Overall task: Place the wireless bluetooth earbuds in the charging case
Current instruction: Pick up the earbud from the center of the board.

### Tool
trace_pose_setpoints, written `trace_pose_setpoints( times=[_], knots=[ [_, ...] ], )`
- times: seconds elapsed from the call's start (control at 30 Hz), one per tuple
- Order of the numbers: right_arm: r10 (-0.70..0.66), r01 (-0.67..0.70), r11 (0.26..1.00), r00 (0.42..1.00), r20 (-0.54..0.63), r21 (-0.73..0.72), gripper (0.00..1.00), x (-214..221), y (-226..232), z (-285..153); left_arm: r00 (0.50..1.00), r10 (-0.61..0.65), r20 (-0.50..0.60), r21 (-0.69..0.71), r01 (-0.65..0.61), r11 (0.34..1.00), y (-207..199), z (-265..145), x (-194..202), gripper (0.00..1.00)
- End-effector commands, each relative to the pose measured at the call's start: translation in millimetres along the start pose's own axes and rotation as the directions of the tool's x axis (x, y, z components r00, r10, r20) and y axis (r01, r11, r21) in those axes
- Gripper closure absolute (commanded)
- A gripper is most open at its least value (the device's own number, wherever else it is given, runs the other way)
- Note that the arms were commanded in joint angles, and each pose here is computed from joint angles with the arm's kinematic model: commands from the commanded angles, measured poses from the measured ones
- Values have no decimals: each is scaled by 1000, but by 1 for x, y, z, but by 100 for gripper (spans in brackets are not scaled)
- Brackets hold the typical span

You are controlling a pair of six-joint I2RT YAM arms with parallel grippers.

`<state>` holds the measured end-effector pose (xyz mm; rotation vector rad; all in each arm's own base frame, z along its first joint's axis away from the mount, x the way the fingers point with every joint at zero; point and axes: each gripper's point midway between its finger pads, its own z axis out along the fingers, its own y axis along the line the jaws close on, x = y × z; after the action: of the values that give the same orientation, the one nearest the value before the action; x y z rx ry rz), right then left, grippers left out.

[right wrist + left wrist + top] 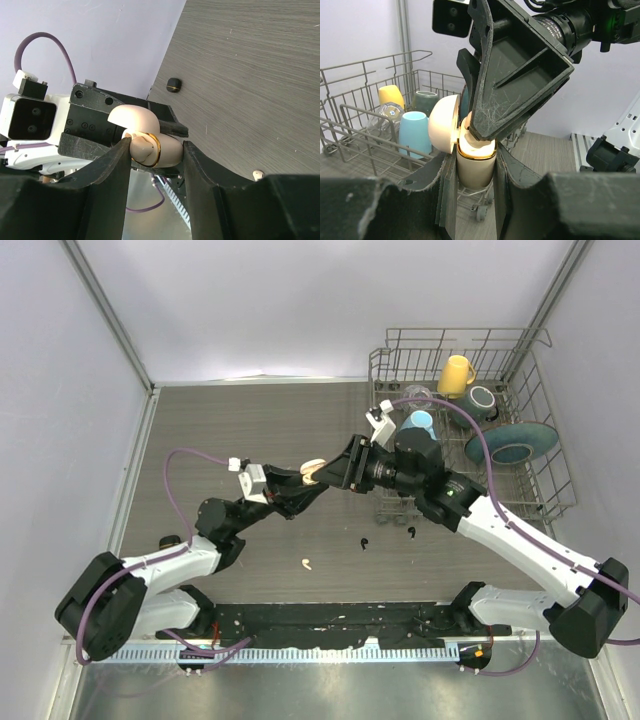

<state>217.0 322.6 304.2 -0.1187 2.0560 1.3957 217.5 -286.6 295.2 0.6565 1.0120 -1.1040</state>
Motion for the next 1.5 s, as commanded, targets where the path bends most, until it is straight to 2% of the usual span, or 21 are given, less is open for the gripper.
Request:
trace_pose_setpoints(
  times=[0.0, 0.13, 0.17, 0.2, 0.27, 0.3, 0.5, 0.83, 1.0, 1.03, 1.07, 1.27, 1.33, 1.47],
  knots=[
    [-66, 66, 998, 997, -36, 0, 71, 4, 4, -1, 991, 52, 125, 27, -56, 998, -6, 8, -34, 100],
    [-74, 75, 997, 997, -33, 7, 69, 3, 3, -1, 991, 52, 123, 25, -56, 998, -6, 7, -33, 100],
    [-77, 77, 997, 997, -33, 5, 65, 3, 4, -2, 991, 53, 122, 24, -57, 998, -6, 7, -33, 100],
    [-81, 81, 997, 996, -32, 5, 55, 2, 4, -2, 991, 55, 123, 20, -58, 998, -5, 6, -33, 100],
    [-84, 84, 996, 996, -27, 3, 46, 1, 5, -3, 990, 60, 126, 6, -61, 998, -4, 4, -33, 100],
    [-87, 87, 996, 996, -22, -2, 38, 0, 7, -4, 990, 64, 126, -1, -64, 998, -3, 4, -33, 100],
    [-110, 111, 993, 993, 43, -30, 16, -12, 19, -10, 991, 68, 117, -25, -65, 998, 0, -2, -29, 100],
    [-179, 204, 973, 962, 205, -105, 14, -38, 49, -38, 991, 106, 80, -132, -95, 987, 14, -20, -16, 100],
    [-179, 177, 984, 955, 235, 30, 19, -42, 24, -47, 984, 171, 46, -212, -158, 965, 23, -32, -21, 100],
    [-169, 154, 985, 951, 257, 81, 21, -46, 14, -47, 982, 187, 3, -229, -181, 957, 27, -36, -15, 100],
    [-158, 130, 983, 957, 244, 127, 28, -42, 2, -47, 979, 205, -9, -244, -201, 949, 30, -38, -15, 100],
    [-132, 110, 966, 988, 78, 235, 46, -3, -42, -34, 957, 276, -85, -330, -288, 899, 48, -56, -23, 100],
    [-131, 122, 950, 991, 11, 287, 48, 14, -62, -30, 961, 267, -73, -337, -276, 900, 50, -61, -25, 100],
    [-134, 139, 920, 990, -40, 366, 50, 36, -90, -27, 978, 207, -38, -358, -207, 910, 64, -73, -29, 100]
  ],
)
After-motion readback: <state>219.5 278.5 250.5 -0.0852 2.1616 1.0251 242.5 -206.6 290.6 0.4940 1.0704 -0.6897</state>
